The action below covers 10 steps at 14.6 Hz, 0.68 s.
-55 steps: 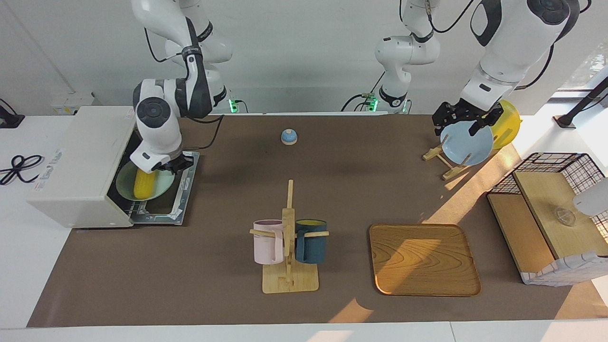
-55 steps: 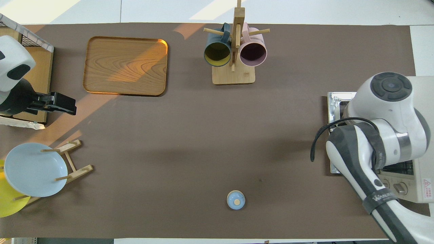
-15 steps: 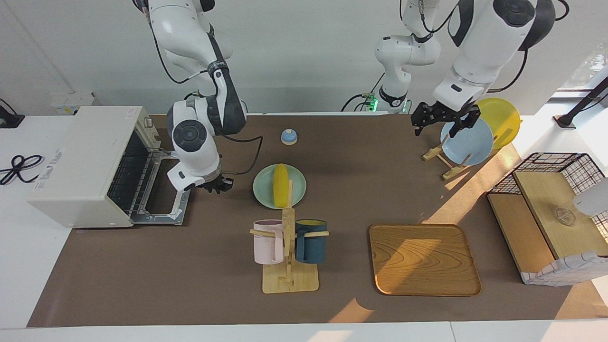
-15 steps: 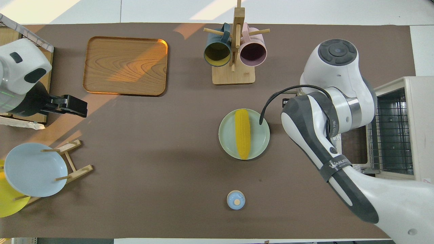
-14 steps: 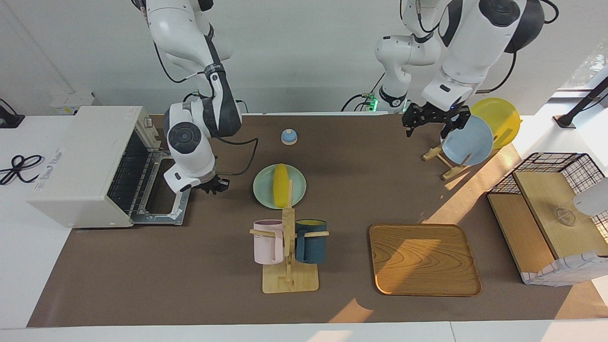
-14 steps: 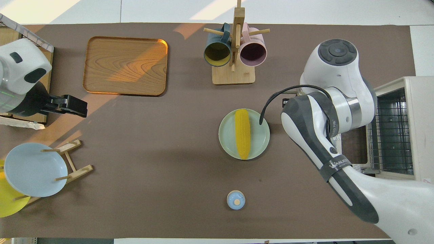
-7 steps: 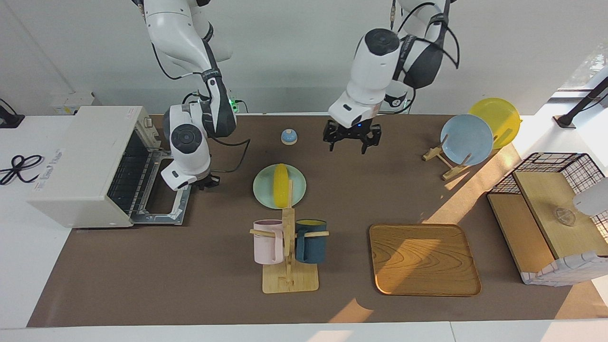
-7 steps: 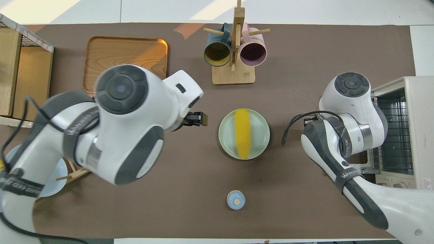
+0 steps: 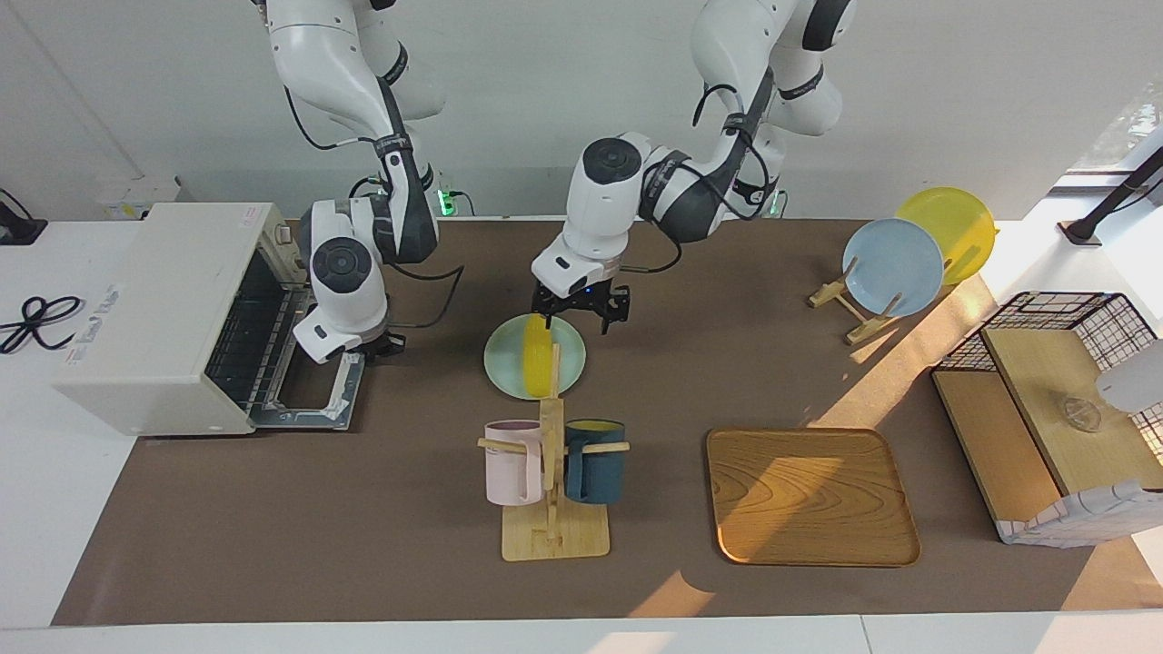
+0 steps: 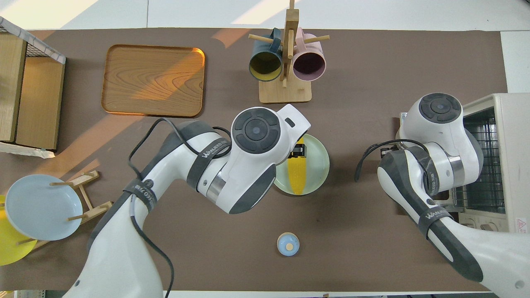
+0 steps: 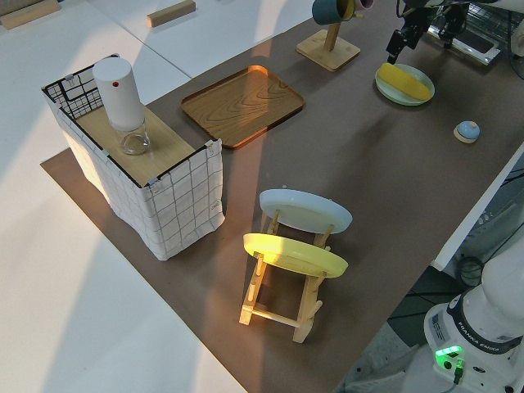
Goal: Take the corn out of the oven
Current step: 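Reach the left gripper to the corn while the right gripper withdraws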
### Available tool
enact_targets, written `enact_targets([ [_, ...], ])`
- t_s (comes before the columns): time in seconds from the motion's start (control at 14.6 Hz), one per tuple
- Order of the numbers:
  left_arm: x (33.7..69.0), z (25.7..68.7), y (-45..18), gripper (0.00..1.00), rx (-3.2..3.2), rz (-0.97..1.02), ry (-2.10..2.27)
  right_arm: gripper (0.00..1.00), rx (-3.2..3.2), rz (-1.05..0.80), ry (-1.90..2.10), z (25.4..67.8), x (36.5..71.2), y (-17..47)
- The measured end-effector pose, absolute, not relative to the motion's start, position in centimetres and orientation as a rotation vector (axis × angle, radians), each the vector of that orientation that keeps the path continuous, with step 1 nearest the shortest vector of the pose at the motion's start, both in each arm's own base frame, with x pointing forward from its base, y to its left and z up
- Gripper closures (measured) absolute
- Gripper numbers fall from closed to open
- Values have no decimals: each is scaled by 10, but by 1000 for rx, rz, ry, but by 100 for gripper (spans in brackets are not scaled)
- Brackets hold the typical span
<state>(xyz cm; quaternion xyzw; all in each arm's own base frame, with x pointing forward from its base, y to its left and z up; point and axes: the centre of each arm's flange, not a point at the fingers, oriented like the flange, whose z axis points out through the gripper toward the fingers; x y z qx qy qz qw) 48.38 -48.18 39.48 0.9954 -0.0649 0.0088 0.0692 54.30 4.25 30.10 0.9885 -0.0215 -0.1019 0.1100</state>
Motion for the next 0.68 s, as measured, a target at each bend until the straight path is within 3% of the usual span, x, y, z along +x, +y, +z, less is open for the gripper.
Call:
enact_targets([
  [0.41,487,344,-513,0,2956,79,-182,95,2909,-317,41,310,545,42],
  [0.68,481,332,-515,0,2953,85,-156,94,2905,-351,105,353,547,36],
])
